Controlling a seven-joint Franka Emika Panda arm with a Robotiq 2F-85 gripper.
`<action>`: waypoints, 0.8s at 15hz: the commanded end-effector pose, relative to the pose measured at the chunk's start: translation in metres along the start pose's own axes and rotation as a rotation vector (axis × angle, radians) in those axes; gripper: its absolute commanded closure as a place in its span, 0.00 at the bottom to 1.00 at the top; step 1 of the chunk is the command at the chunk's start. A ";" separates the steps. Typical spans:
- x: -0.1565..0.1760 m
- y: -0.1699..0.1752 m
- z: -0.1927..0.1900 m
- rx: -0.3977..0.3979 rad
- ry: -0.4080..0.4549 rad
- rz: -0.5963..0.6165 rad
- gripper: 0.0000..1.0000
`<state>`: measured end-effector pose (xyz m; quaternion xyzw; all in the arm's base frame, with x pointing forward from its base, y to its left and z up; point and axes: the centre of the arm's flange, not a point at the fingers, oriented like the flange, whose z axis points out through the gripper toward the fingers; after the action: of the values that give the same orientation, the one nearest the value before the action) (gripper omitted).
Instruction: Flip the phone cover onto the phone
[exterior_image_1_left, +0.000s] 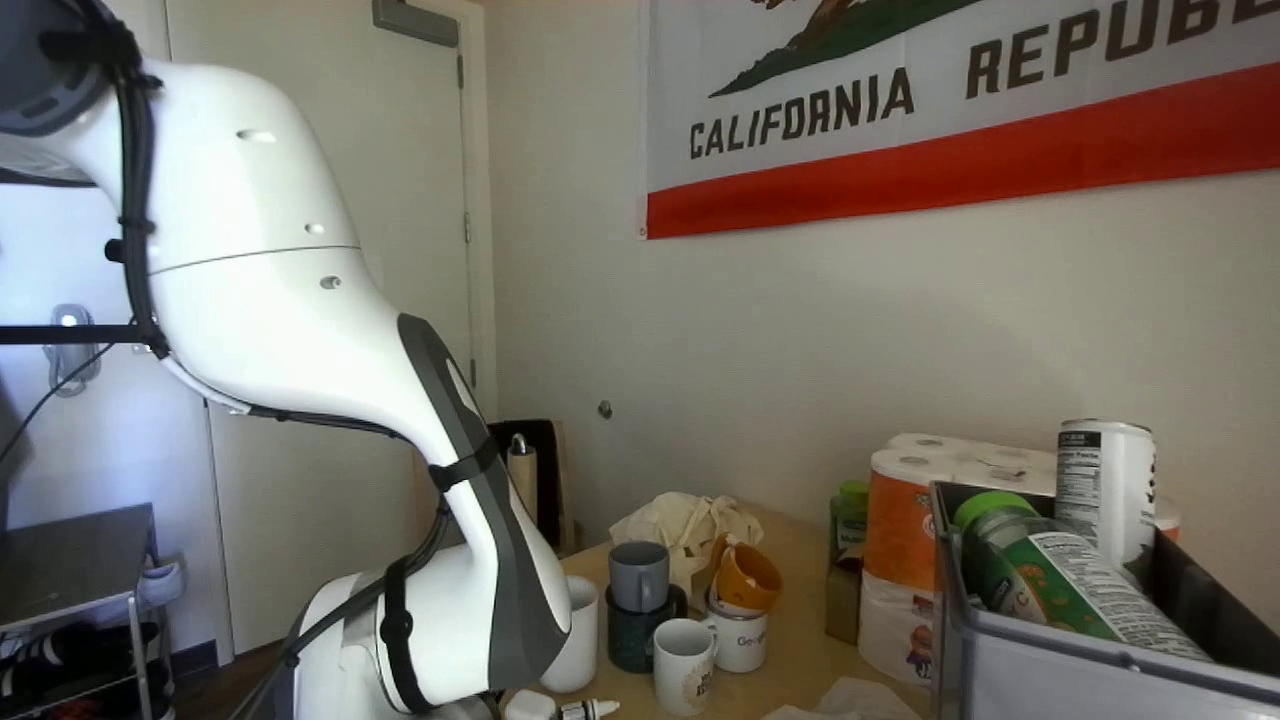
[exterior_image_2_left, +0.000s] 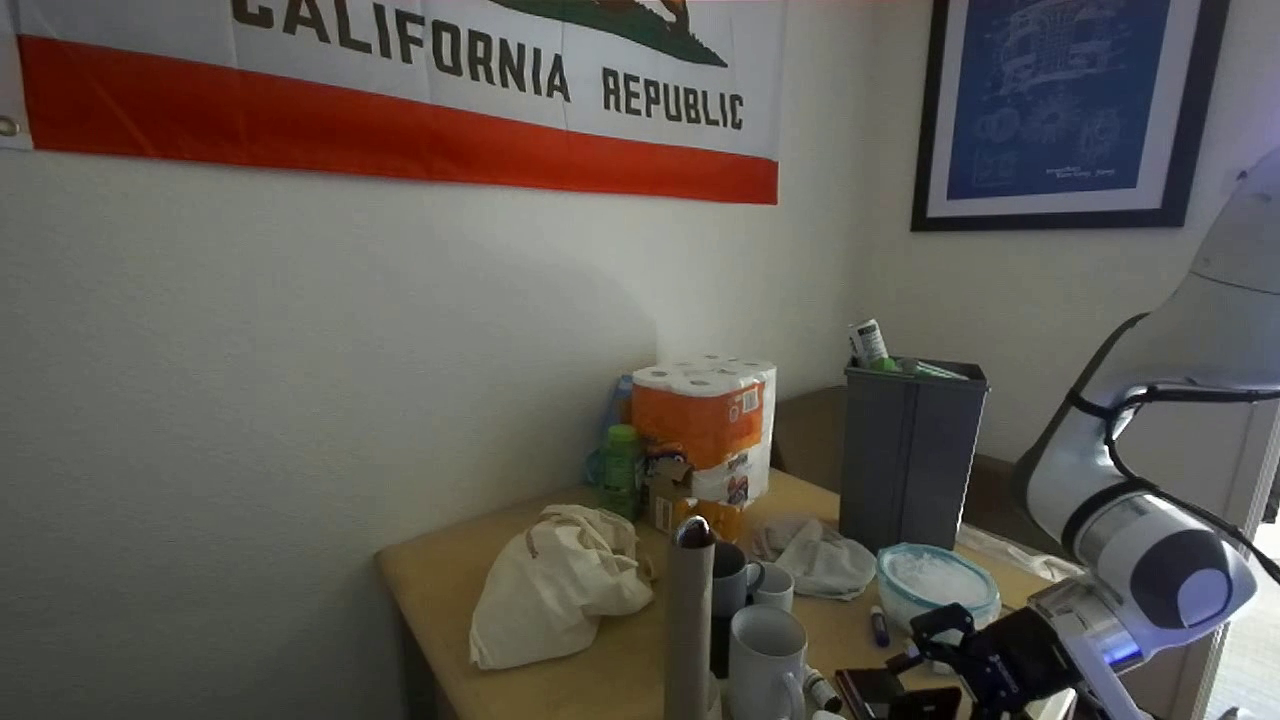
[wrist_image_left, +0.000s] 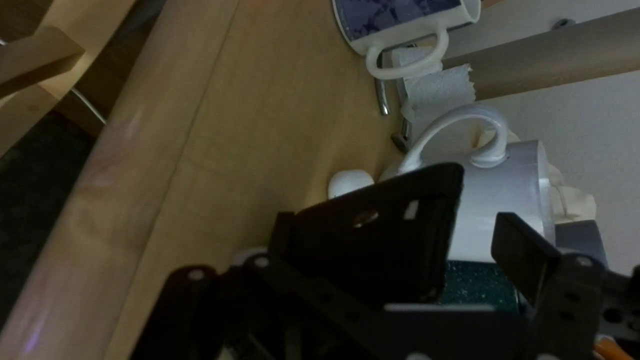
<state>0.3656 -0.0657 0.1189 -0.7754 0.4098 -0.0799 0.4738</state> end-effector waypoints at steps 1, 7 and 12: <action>0.010 0.001 0.007 0.029 0.064 -0.038 0.00; 0.016 0.003 0.007 0.034 0.157 -0.062 0.00; 0.014 0.001 0.008 -0.006 0.196 -0.072 0.00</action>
<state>0.3735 -0.0758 0.1145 -0.7701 0.4300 -0.1606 0.4431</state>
